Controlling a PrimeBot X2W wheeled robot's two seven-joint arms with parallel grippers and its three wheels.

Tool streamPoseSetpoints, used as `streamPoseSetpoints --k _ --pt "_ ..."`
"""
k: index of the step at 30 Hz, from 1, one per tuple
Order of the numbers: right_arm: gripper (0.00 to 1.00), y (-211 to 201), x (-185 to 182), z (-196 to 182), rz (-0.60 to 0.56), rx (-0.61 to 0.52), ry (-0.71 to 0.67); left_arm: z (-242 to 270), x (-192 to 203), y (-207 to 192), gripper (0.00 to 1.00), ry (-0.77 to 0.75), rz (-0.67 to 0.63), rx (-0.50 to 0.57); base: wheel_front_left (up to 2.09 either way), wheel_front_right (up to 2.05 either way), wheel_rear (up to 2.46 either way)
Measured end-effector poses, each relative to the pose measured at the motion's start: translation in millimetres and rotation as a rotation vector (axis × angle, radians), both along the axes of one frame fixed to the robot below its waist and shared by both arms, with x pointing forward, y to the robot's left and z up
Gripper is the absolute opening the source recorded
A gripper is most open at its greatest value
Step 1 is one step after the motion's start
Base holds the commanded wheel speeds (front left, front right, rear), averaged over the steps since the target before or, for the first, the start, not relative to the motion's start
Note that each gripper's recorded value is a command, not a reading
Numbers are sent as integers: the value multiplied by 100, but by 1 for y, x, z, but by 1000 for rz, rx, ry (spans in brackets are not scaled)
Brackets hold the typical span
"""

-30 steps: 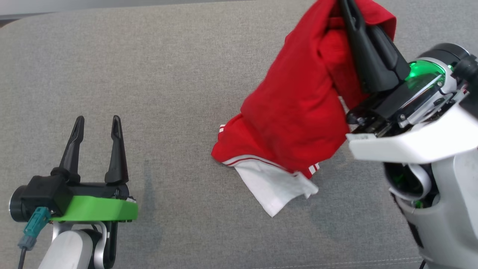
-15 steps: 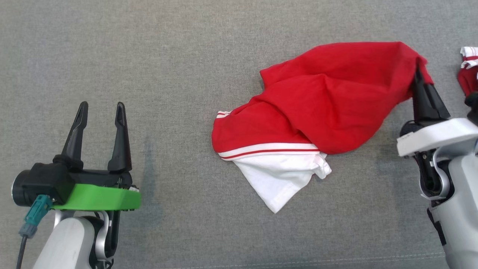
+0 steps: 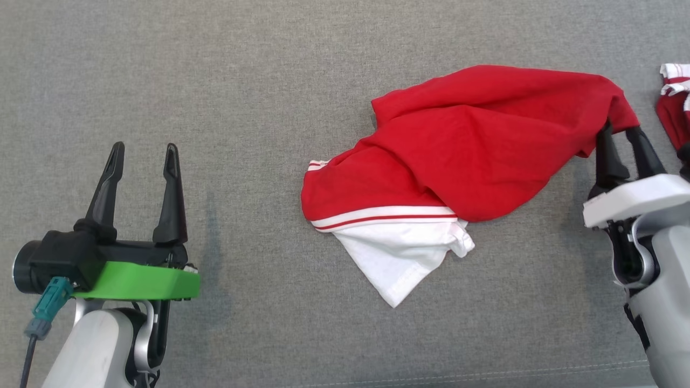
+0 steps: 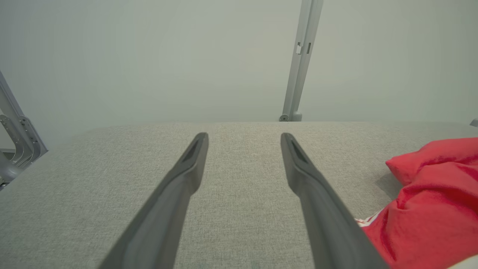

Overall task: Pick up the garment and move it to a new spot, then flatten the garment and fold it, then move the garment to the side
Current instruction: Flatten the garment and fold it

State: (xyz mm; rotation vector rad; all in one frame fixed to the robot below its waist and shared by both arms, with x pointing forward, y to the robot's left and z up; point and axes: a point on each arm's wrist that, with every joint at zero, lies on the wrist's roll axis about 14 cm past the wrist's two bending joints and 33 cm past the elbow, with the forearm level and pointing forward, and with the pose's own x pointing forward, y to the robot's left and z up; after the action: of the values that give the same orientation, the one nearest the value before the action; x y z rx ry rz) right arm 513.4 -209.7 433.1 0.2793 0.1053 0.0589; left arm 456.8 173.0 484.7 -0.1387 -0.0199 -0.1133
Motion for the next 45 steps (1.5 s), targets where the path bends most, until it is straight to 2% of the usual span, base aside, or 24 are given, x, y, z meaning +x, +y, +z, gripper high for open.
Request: streamPoseSetpoints --k 7,12,19,24,40,45 --pt "100 -25 -28 8 -38 -92 -14 13 -4 1 100 -32 11 3 0 0 0" --pt "100 -36 -44 35 -69 -152 -91 21 -10 6 100 -47 27 10 0 0 0" --pt "100 -11 -61 81 -25 -192 -230 32 -23 9 100 -57 42 14 0 0 0" --pt "100 12 -75 98 24 -196 -265 38 -34 7 100 -63 40 14 0 0 0" --pt "100 22 -90 101 33 -187 -249 34 -44 -3 100 -38 13 -1 0 0 0" --pt "100 22 -86 98 37 -187 -241 35 -36 -27 100 -29 -87 -16 0 0 0"
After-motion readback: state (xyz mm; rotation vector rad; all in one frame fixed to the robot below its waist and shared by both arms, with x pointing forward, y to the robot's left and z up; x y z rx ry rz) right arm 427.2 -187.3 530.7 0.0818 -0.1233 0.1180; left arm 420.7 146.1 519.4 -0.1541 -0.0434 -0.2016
